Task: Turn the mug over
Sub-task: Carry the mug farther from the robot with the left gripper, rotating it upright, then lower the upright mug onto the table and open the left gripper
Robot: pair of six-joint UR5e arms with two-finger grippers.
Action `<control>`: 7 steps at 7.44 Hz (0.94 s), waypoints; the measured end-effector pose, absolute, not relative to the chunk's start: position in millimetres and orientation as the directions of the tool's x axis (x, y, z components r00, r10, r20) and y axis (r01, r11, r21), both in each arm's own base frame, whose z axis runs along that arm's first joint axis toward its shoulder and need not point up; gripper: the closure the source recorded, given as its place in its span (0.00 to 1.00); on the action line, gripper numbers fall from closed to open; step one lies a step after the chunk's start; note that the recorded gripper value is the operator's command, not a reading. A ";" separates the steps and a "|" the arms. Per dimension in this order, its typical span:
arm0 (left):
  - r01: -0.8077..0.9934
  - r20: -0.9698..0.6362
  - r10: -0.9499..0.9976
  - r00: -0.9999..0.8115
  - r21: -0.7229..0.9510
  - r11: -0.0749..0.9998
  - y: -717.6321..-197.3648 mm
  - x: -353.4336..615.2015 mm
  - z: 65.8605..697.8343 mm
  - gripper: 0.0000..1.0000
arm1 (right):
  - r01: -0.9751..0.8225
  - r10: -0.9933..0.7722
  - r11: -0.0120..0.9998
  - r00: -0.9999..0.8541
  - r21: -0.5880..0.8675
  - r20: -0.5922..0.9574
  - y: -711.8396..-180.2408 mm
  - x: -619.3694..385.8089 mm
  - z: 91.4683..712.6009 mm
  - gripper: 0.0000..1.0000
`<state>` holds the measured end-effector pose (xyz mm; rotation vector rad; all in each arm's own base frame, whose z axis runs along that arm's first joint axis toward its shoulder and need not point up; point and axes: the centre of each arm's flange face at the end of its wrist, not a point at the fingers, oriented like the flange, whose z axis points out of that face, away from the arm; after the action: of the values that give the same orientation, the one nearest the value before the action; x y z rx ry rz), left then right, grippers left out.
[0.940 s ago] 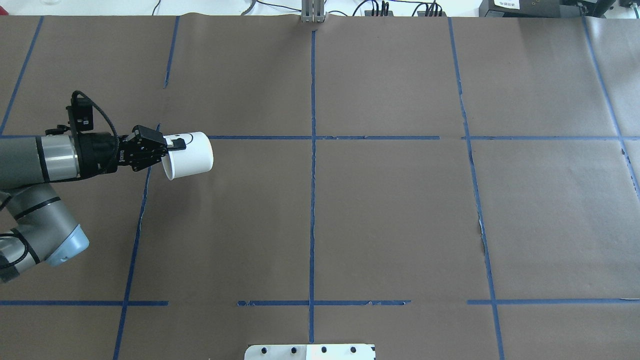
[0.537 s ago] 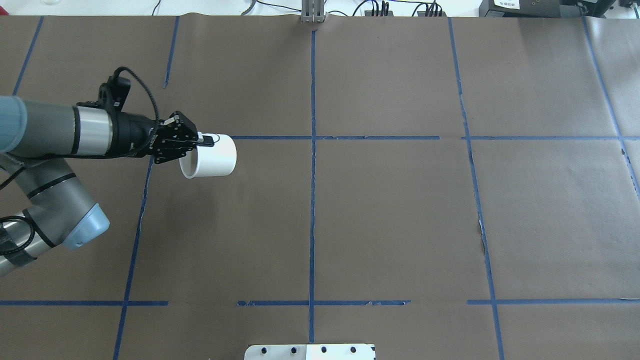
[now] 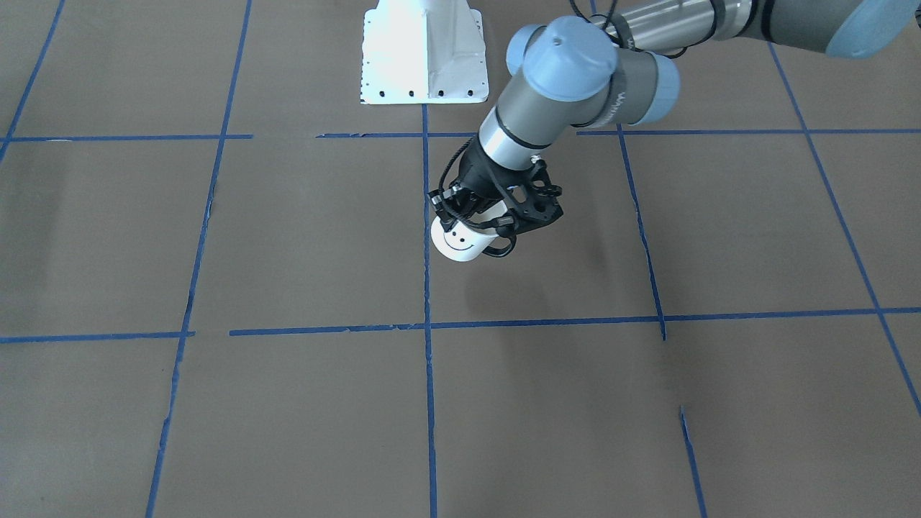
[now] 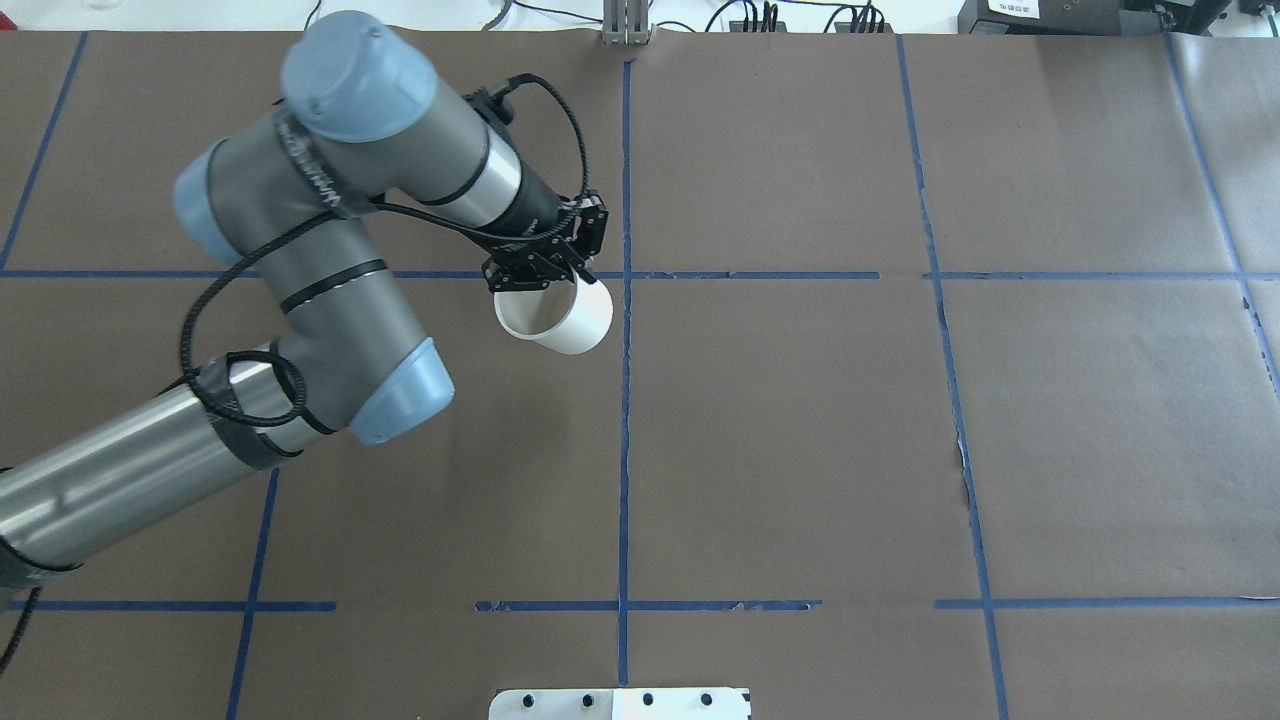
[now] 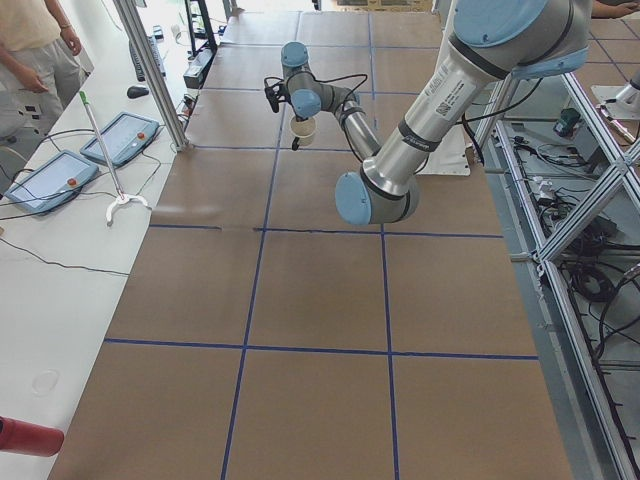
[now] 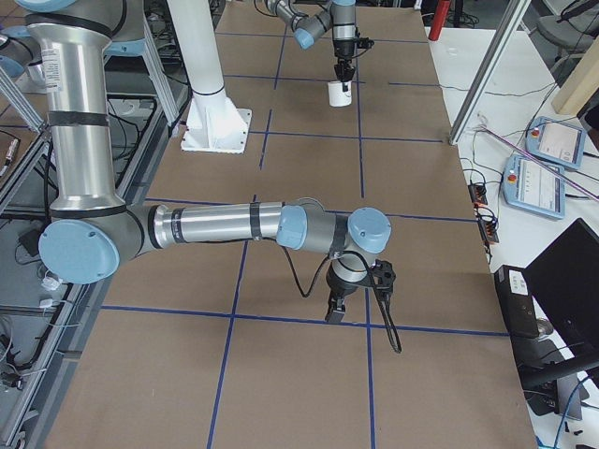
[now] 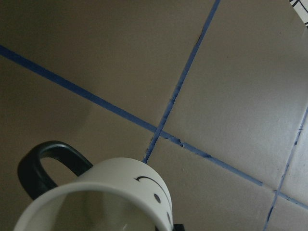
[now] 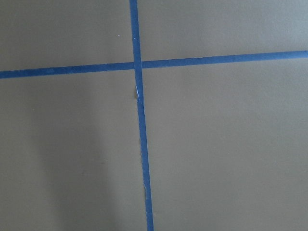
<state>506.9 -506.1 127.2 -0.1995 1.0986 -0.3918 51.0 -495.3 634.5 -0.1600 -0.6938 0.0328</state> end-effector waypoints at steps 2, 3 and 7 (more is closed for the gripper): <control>0.232 -0.773 -0.392 0.500 -0.317 0.920 -499.7 567.8 124.0 1.00 | 0.023 0.083 0.987 0.769 -0.158 0.634 -495.3 51.0 634.5 0.00; 0.242 -0.744 -0.397 0.538 -0.315 0.918 -499.5 591.4 128.0 1.00 | 0.023 0.083 0.987 0.769 -0.158 0.634 -495.3 51.0 634.5 0.00; 0.262 -0.718 -0.401 0.570 -0.304 0.916 -493.9 617.1 125.8 0.00 | 0.023 0.083 0.987 0.769 -0.158 0.634 -495.2 51.0 634.6 0.00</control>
<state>617.1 -493.9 125.8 -0.1704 0.8833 -0.3913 51.0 -495.2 634.6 -0.1602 -0.6938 0.0328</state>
